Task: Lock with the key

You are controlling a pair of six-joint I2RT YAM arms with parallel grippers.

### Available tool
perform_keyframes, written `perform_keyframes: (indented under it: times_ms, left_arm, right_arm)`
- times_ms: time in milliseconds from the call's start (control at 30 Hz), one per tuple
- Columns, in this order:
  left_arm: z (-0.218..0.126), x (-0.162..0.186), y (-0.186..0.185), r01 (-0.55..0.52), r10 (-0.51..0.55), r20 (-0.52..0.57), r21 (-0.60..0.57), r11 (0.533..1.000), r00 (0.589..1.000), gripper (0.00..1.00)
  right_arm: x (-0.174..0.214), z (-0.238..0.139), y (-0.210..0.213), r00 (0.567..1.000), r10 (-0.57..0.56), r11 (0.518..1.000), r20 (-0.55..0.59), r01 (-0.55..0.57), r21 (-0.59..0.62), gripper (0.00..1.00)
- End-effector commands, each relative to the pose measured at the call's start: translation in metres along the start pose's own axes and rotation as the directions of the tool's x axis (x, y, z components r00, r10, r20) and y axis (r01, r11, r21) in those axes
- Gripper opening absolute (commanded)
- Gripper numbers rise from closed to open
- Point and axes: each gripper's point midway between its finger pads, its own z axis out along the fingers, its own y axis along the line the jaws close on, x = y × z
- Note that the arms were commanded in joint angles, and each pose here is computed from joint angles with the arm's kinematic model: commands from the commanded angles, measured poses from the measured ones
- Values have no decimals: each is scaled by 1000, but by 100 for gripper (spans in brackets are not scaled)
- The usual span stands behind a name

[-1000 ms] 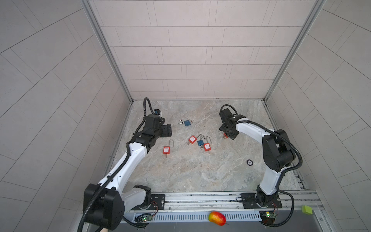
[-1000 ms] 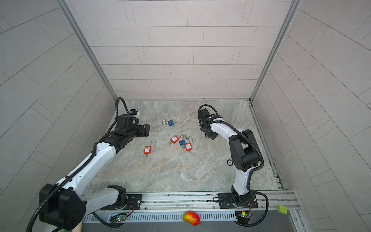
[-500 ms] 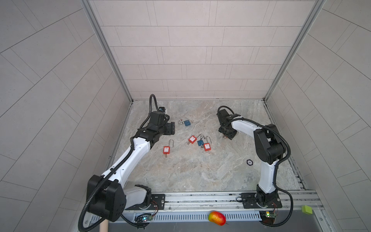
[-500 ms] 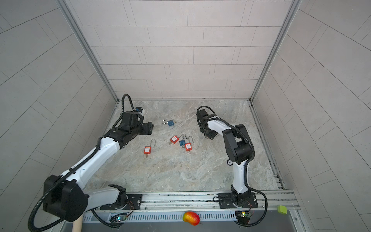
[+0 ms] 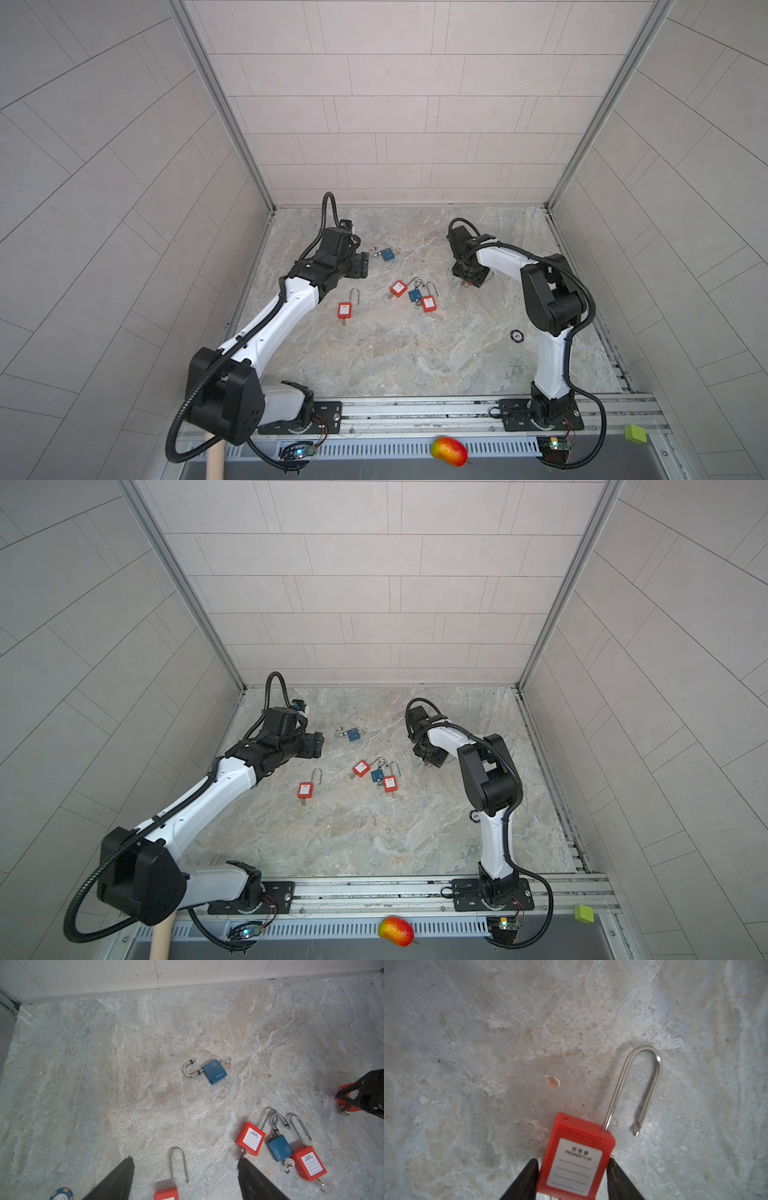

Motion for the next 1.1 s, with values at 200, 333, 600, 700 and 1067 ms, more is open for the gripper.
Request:
perform_keyframes:
  times_ms: [200,333,600,700,1067]
  left_arm:
    - [-5,-13,-2,-21,22,25,-14,1000,999,83]
    - [-5,-12,-4,-24,24,22,-13,1000,999,83]
    - [-7,-14,-9,-35,35,30,-4,999,999,82]
    - [-7,-14,-9,-39,39,30,-3,999,999,82]
    - [-4,-14,-13,-54,53,24,7,999,998,82]
  right_arm:
    - [0,-6,-2,957,-289,957,-34,289,16,51]
    - [5,-8,-11,931,-362,931,-50,363,23,50]
    - [9,-13,-12,933,-353,935,-71,354,5,67]
    - [7,-12,-7,944,-320,947,-74,320,-8,67]
    - [2,9,-2,957,-258,966,-131,256,-32,57]
